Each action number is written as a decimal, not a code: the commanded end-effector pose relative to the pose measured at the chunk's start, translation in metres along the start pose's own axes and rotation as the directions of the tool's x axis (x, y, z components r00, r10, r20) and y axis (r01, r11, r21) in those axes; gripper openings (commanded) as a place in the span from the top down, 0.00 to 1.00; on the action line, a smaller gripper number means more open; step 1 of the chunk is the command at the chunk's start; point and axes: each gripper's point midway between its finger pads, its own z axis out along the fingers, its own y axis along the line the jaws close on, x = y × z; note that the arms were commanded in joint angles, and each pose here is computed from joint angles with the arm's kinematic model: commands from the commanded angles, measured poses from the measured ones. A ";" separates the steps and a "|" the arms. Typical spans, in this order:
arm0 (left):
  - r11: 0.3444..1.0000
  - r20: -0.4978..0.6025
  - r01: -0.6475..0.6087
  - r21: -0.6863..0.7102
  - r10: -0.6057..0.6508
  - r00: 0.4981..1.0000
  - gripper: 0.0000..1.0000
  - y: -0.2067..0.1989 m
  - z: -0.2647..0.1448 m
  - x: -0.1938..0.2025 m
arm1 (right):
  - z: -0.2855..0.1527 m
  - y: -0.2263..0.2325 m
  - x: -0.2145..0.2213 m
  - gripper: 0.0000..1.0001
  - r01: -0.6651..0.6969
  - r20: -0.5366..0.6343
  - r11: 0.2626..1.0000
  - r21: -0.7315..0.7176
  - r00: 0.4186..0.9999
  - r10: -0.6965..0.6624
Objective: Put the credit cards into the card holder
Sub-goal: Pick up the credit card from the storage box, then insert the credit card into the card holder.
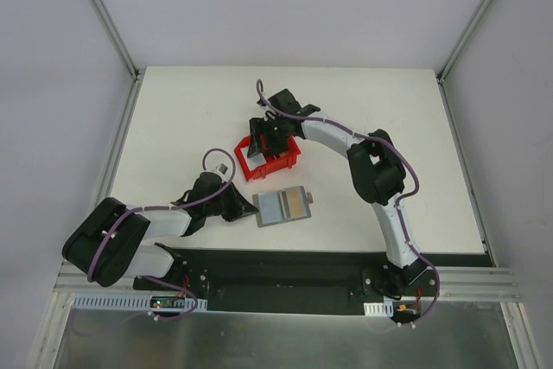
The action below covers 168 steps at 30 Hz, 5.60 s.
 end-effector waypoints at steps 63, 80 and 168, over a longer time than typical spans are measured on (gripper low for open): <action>0.986 -0.068 -0.040 -0.162 0.029 0.997 1.00 0.045 -0.006 0.022 | -0.111 0.011 0.109 1.00 -0.167 0.241 0.953 -0.253 0.943 0.229; 0.985 -0.069 -0.032 -0.171 0.020 0.997 1.00 0.048 -0.008 0.024 | -0.060 -0.019 0.150 1.00 -0.233 0.169 0.950 -0.210 0.948 0.270; 0.994 -0.038 -0.016 -0.112 0.012 0.999 1.00 0.032 -0.014 0.019 | -0.064 0.034 0.163 0.54 -0.067 0.099 0.998 -0.003 0.993 0.067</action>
